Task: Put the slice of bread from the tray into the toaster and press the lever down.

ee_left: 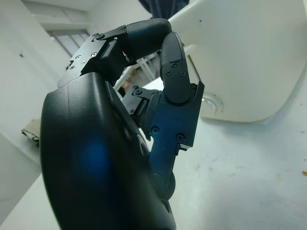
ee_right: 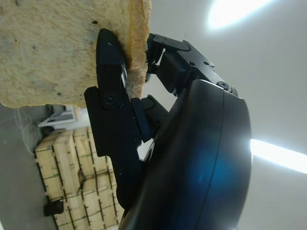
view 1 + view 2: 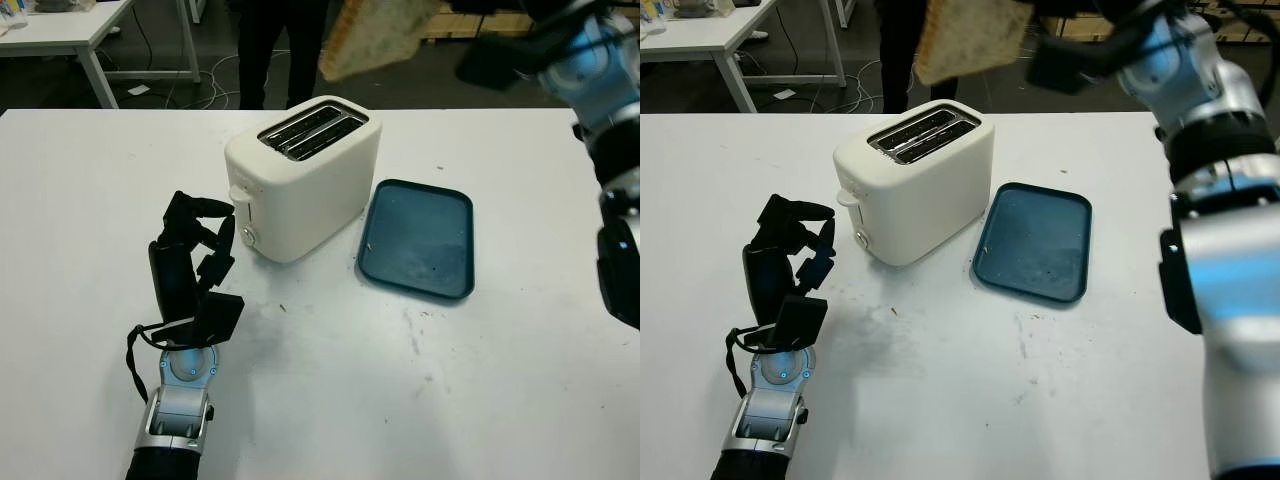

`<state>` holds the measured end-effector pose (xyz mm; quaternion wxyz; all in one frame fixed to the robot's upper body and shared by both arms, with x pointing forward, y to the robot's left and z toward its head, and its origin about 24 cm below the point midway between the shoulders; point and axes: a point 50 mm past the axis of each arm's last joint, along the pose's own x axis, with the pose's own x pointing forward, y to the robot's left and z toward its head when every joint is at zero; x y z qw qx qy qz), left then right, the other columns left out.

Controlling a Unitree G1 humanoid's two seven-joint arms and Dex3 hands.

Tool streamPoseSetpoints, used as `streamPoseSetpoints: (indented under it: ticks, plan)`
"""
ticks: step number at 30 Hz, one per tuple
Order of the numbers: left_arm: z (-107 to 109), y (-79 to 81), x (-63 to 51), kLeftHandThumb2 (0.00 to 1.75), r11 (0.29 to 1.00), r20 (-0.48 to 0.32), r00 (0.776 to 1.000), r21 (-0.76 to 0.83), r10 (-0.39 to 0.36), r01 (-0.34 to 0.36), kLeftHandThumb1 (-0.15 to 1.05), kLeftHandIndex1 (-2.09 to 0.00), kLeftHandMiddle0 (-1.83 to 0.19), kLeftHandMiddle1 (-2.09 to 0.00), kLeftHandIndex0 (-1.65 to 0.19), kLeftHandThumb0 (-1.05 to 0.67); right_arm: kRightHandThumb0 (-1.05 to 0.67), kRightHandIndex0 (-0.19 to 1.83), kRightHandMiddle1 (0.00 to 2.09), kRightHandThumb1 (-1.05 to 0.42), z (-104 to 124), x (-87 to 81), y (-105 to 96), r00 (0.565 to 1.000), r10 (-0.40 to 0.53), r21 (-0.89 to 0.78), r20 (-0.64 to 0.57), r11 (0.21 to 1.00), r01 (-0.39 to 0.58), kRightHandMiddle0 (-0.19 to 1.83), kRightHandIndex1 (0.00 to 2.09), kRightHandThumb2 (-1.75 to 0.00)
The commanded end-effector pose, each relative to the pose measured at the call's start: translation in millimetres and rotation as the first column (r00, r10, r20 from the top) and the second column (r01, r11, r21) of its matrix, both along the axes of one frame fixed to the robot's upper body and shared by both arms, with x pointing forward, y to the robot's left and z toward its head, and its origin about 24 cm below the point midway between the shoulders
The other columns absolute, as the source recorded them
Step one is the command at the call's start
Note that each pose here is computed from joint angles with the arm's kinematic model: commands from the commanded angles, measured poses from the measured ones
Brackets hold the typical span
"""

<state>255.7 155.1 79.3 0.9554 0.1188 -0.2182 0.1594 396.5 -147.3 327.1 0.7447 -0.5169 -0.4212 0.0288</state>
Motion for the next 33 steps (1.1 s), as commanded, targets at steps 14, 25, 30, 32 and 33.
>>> streamPoseSetpoints:
  ticks: [14,25,30,32,33]
  plan:
    - [-0.3,-3.1,0.4,0.37,1.000,-0.004,1.000,-0.002,-0.009,0.009,0.92,-1.59,-0.75,-1.75,-0.57,-0.47,-0.49,1.11,1.73,-0.92,-15.8,10.0,51.7,0.999,-0.049,-0.220,0.009,0.974,0.050,0.83,1.74,-0.40]
    - [-0.9,-3.9,-0.1,0.38,1.000,-0.008,1.000,-0.003,-0.009,0.009,0.92,-1.63,-0.76,-1.75,-0.56,-0.48,-0.45,1.08,1.75,-0.92,-49.7,15.0,55.6,0.996,-0.082,-0.350,-0.038,0.935,0.064,0.82,1.75,-0.36]
    - [-1.6,-3.0,-0.4,0.38,1.000,-0.007,1.000,0.005,-0.003,0.003,0.92,-1.63,-0.76,-1.75,-0.56,-0.48,-0.46,1.04,1.75,-0.92,-58.4,15.8,53.0,0.995,-0.097,-0.396,-0.033,0.915,0.076,0.79,1.75,-0.36]
    - [-1.8,-3.0,-0.4,0.38,1.000,-0.011,1.000,0.001,-0.003,0.003,0.92,-1.63,-0.75,-1.75,-0.56,-0.48,-0.46,1.04,1.75,-0.92,-61.2,16.2,51.8,0.994,-0.103,-0.406,-0.031,0.910,0.082,0.80,1.75,-0.34]
    - [-1.8,-3.1,-0.4,0.38,1.000,-0.012,1.000,0.001,-0.003,0.003,0.92,-1.63,-0.75,-1.75,-0.56,-0.48,-0.46,1.04,1.75,-0.92,-62.5,16.3,51.2,0.994,-0.106,-0.410,-0.029,0.908,0.085,0.80,1.75,-0.33]
